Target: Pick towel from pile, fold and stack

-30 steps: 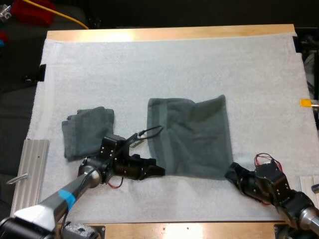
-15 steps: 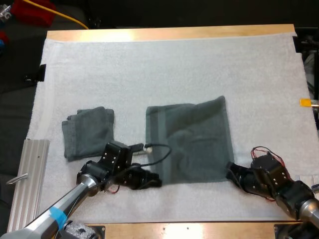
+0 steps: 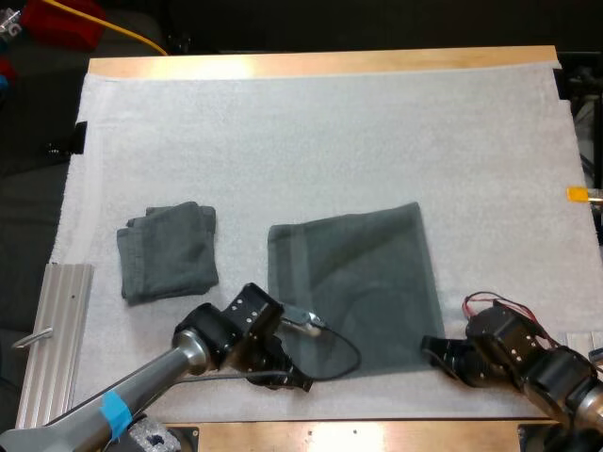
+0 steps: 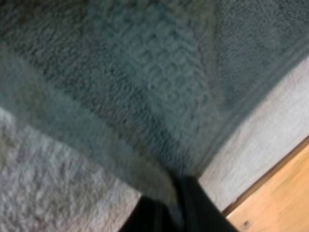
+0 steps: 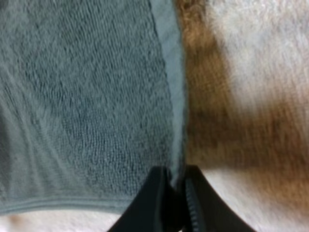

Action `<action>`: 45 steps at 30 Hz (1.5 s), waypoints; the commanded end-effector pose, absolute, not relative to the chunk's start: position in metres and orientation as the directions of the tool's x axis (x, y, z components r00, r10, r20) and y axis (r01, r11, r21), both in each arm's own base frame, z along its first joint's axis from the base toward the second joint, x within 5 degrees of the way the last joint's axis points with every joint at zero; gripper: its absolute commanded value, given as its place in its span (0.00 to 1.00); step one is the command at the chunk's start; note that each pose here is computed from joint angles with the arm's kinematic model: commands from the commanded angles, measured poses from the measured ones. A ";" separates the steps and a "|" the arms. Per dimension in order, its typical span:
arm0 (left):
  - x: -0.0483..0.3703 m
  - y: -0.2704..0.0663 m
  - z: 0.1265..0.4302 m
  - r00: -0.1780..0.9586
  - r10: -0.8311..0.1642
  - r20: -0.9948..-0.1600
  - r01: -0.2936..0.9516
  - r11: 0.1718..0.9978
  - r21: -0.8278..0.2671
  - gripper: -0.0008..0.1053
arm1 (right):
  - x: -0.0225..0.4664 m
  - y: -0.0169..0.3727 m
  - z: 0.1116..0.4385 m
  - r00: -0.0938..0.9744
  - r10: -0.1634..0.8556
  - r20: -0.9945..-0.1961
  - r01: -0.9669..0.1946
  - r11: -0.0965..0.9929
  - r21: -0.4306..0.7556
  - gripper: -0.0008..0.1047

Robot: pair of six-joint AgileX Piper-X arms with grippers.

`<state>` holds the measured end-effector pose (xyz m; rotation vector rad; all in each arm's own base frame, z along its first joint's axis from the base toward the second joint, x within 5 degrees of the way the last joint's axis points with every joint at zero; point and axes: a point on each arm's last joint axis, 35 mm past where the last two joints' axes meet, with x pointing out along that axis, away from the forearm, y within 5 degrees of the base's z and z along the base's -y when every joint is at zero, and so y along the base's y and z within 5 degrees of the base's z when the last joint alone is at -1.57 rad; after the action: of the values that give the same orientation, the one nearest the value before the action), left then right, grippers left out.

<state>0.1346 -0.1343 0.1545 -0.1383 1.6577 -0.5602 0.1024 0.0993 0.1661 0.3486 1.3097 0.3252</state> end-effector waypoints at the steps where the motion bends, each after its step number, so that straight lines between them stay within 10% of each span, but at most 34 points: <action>1: 0.131 -0.135 0.159 -0.179 -0.366 -0.913 0.259 0.878 -0.402 0.01 | 0.098 0.099 0.168 0.215 0.410 -0.886 -0.046 0.911 0.410 0.03; 7: 0.127 -0.139 0.161 -0.245 -0.403 -0.882 0.260 0.849 -0.460 0.01 | 0.092 0.103 0.170 0.213 0.413 -0.885 -0.007 0.907 0.422 0.03; 15: 0.178 -0.102 0.160 -0.142 -0.708 -0.692 -0.004 0.699 -0.715 0.01 | 0.125 0.114 0.172 0.357 0.511 -0.782 0.143 0.798 0.586 0.03; 29: 0.256 -0.094 0.168 0.039 -0.687 -0.726 -0.022 0.726 -0.688 0.01 | 0.197 0.094 0.154 0.503 0.612 -0.610 0.252 0.571 0.781 0.03; 45: 0.285 -0.085 0.165 0.208 -0.663 -0.719 0.025 0.738 -0.674 0.01 | 0.256 0.102 0.153 0.537 0.594 -0.599 0.242 0.572 0.784 0.03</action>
<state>0.2844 -0.0846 0.1620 -0.5884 1.2865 -0.4974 0.2555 0.1025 0.1500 0.9727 1.0146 0.2319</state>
